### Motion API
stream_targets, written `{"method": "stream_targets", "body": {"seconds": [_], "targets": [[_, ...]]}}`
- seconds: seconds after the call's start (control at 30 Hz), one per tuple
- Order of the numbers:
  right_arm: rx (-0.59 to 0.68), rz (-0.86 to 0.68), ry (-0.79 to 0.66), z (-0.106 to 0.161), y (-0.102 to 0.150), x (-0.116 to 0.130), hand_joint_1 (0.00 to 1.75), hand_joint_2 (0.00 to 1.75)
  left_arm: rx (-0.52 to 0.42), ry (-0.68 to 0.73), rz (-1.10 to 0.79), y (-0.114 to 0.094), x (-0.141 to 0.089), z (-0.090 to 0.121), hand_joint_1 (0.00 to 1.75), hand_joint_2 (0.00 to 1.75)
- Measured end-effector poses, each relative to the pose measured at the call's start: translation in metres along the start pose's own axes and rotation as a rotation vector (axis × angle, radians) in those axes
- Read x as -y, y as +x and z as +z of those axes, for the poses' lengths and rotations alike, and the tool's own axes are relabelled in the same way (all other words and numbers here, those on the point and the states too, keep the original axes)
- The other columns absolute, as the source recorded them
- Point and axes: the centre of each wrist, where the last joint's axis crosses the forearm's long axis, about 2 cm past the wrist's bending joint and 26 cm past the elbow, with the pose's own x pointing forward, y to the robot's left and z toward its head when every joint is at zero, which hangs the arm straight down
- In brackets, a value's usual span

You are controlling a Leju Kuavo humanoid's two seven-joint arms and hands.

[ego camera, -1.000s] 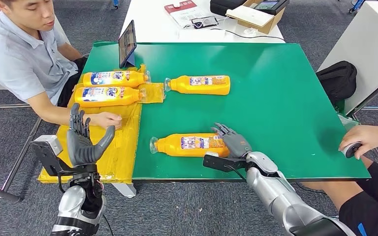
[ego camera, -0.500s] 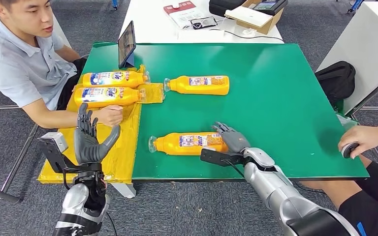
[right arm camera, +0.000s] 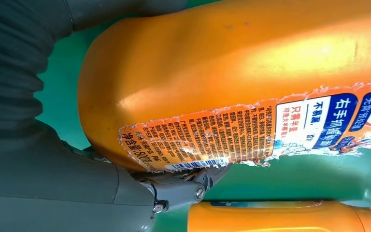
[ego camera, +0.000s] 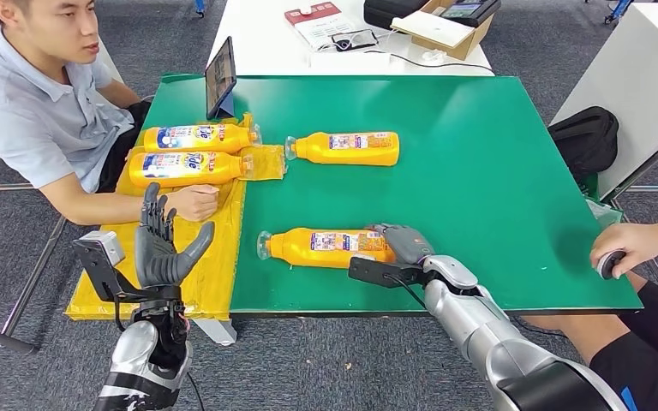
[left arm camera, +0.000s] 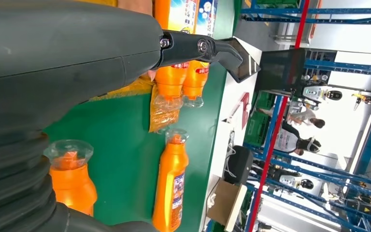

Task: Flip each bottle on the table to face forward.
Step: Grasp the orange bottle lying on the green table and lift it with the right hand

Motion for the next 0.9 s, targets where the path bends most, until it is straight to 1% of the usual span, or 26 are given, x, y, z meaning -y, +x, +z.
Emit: {"method": "stream_targets", "body": {"seconds": [0.37, 0.63, 0.7, 0.8, 0.9], "targets": [[0.075, -0.074, -0.032, 0.004, -0.001, -0.01, 1.75, 1.75, -0.013, -0.022, 0.017, -0.002, 0.001, 0.0, 0.0, 1.75], [0.127, -0.146, -0.086, 0.013, -0.003, -0.026, 1.75, 1.75, 0.003, -0.035, 0.017, -0.004, 0.0, 0.002, 0.0, 1.75], [0.144, -0.191, -0.118, 0.015, -0.002, -0.029, 1.75, 1.75, 0.018, -0.039, 0.01, -0.004, -0.001, 0.003, 0.0, 1.75], [0.175, -0.308, -0.206, 0.02, 0.002, -0.038, 1.75, 1.75, 0.063, -0.029, 0.007, -0.002, -0.001, 0.006, 0.0, 1.75], [0.198, -0.406, -0.316, 0.025, 0.01, -0.046, 1.75, 1.75, 0.129, 0.029, 0.033, 0.003, -0.002, 0.011, 0.0, 1.75]]}}
